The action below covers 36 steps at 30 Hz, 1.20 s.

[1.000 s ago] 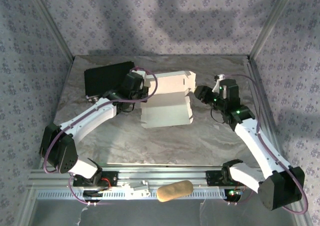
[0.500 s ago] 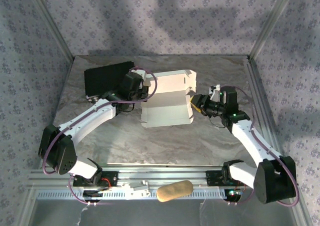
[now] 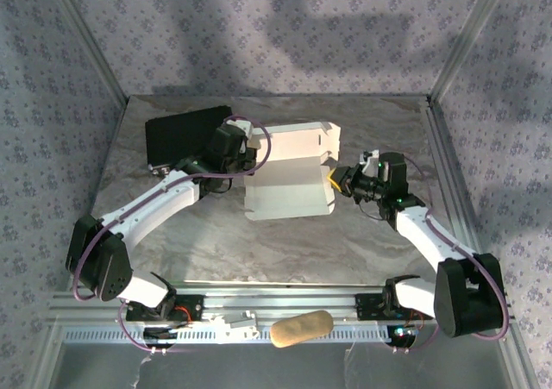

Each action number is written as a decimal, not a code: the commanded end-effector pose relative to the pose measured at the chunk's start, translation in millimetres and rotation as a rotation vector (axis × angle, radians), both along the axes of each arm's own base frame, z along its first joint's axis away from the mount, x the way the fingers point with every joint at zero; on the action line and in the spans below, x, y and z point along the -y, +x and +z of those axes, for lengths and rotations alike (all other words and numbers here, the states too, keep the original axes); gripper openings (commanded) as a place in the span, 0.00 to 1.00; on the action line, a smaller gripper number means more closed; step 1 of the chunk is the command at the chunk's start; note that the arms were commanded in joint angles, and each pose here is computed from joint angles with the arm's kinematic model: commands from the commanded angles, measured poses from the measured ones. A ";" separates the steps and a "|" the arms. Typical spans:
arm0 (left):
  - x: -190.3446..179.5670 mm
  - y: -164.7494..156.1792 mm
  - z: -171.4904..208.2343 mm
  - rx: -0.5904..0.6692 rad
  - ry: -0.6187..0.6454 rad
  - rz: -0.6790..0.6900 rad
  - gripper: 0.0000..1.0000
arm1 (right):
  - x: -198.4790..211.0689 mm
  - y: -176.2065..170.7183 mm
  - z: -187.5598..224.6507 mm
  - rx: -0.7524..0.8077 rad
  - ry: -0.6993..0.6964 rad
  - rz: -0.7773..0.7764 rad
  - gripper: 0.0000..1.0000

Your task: Fold the paper box

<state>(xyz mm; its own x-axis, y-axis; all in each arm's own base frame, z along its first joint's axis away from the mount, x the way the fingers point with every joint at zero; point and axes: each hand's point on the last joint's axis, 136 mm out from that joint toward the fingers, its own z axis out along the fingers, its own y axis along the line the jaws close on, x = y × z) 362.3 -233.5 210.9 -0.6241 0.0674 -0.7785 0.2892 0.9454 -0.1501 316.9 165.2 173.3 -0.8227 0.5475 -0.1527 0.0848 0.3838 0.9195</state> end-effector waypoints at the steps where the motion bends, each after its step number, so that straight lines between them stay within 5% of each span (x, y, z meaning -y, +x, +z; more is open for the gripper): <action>1: -1.6 -0.2 20.1 0.049 -0.051 0.003 0.00 | -0.1 1.0 -3.1 -0.023 0.041 -0.008 0.05; 13: -4.4 0.4 18.0 0.039 -0.063 0.020 0.00 | 3.2 4.0 -10.6 -0.085 0.117 -0.034 0.00; 18: -7.4 1.7 17.2 0.027 -0.064 0.016 0.00 | 11.2 -1.1 -6.0 -0.075 -0.005 -0.032 0.18; 22: -6.3 2.6 14.2 -0.010 -0.078 -0.061 0.00 | 30.3 -7.0 23.5 0.068 -0.187 -0.021 0.31; 27: 3.7 3.4 20.9 -0.046 -0.173 -0.241 0.00 | 59.3 -3.8 61.1 0.273 -0.361 -0.037 0.33; 36: 18.0 -0.6 37.2 -0.049 -0.268 -0.475 0.00 | 45.8 16.8 114.1 0.595 -0.369 0.115 0.28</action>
